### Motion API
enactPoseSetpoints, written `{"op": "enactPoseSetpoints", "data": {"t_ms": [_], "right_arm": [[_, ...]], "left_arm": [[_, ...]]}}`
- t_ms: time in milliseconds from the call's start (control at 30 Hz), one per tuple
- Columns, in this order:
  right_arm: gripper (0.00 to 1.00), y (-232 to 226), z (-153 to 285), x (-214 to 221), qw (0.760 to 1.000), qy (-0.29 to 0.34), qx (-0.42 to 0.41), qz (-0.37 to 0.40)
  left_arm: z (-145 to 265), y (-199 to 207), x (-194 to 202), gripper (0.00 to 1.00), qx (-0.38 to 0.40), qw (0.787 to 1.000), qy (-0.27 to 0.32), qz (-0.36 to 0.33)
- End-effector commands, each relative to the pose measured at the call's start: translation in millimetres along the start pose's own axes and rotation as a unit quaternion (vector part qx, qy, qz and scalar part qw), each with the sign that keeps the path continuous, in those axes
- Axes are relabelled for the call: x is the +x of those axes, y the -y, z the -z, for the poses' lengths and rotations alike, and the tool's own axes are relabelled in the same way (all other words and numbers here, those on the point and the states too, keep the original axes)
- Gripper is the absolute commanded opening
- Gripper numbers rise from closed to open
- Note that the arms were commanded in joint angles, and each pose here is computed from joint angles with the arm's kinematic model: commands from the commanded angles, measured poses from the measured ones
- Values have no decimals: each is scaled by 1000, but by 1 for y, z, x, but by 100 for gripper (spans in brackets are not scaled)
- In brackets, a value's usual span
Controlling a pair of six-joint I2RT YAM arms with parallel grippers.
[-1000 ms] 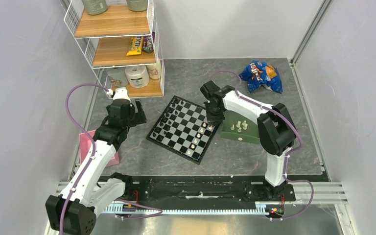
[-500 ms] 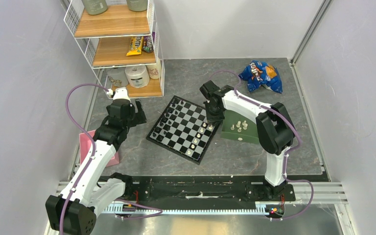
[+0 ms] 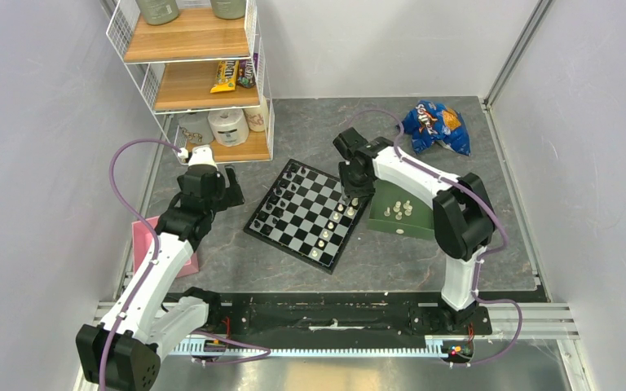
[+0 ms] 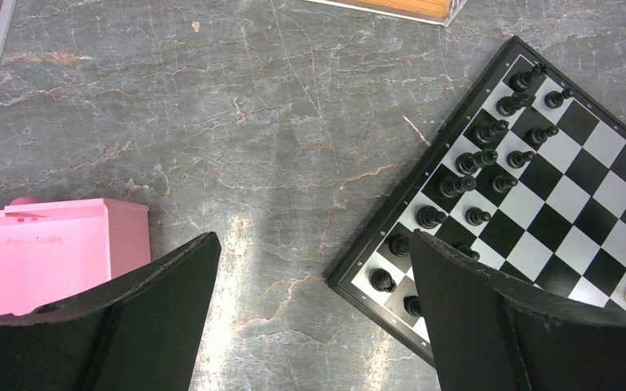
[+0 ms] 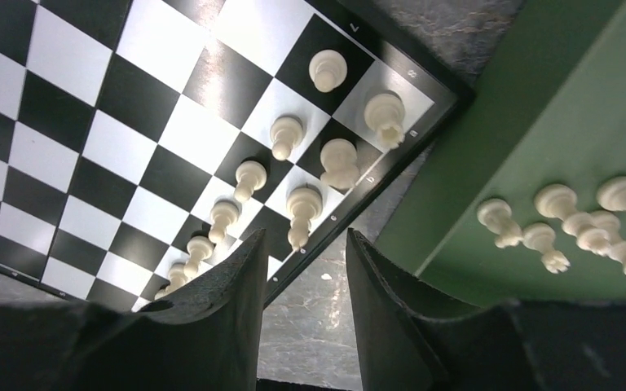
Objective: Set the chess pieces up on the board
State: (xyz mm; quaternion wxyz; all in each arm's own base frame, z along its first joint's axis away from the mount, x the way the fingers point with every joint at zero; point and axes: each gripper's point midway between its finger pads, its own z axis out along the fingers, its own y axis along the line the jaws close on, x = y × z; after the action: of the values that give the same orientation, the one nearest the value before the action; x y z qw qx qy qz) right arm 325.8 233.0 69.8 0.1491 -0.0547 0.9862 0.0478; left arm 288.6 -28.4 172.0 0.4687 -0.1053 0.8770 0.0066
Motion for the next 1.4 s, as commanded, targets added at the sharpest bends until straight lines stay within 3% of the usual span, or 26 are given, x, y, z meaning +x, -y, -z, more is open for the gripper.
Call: {"op": "enactPoseSetpoints", "data": {"t_ms": [0, 333, 700, 1367], "right_arm": [[49, 1, 53, -28, 997, 76, -8, 8], [56, 54, 80, -42, 990, 128, 59, -30], [57, 132, 65, -28, 982, 97, 94, -130], [51, 166, 23, -4, 979, 42, 122, -156]], "left_arm": [[1, 3, -9, 94, 6, 1000, 7, -3], [2, 4, -9, 94, 10, 1000, 10, 0], [5, 4, -10, 94, 13, 1000, 14, 2], [2, 4, -8, 94, 11, 1000, 9, 0]]}}
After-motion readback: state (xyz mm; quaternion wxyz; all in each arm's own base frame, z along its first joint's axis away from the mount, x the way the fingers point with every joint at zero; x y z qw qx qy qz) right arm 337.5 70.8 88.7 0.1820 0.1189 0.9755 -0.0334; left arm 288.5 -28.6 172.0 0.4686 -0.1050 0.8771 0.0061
